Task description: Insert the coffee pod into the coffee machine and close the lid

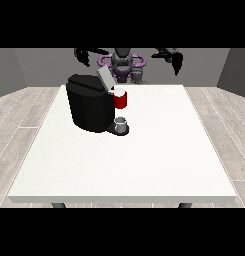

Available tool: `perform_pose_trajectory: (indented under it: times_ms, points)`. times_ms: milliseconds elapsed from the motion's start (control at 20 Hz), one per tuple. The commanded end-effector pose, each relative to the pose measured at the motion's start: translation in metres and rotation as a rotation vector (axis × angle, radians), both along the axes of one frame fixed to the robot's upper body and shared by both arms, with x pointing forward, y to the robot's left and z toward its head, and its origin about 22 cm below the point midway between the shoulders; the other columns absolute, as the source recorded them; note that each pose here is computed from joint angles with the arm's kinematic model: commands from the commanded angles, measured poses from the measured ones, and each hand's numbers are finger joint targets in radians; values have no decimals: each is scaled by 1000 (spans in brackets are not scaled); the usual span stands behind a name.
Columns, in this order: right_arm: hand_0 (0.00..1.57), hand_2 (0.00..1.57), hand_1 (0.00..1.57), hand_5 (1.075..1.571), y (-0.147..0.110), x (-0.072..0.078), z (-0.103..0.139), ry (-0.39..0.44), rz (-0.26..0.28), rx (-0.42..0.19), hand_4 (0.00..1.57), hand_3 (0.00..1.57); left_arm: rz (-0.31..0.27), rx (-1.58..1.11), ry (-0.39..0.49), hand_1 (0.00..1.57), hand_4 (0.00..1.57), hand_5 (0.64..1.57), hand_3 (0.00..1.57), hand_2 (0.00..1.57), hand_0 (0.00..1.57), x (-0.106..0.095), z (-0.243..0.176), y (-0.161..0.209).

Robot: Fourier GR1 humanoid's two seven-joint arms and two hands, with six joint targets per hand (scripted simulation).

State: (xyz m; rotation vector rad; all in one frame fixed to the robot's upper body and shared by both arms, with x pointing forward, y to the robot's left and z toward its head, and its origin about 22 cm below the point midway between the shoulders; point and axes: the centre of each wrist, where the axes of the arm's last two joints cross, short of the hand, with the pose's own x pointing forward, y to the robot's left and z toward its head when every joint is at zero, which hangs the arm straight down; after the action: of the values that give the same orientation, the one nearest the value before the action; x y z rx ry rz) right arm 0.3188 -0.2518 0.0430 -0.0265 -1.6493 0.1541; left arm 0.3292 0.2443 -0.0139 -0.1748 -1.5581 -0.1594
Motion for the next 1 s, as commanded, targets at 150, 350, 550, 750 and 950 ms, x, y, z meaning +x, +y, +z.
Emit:
perform_pose_trajectory:
  times_ms: [150,350,550,750,950]
  points:
    - [0,0,0,1571,-18,27,13,-2,-26,45,0,0,-26,-3,-31,0,0,1571,0,0,0,-20,18,-6]
    - [0,0,0,1571,2,32,9,-1,19,24,0,0,32,20,-51,0,0,1571,0,0,0,-30,14,4]
    - [0,0,0,1571,16,47,26,-43,50,-17,0,0,68,25,-120,0,0,1571,0,0,0,-11,41,25]
    - [0,0,0,1571,37,46,26,-15,122,-23,0,0,101,26,-78,0,0,1571,0,0,0,-25,23,33]
    - [0,0,0,1571,34,58,22,-49,80,-32,0,0,90,20,-111,0,0,1571,0,0,0,-25,33,24]
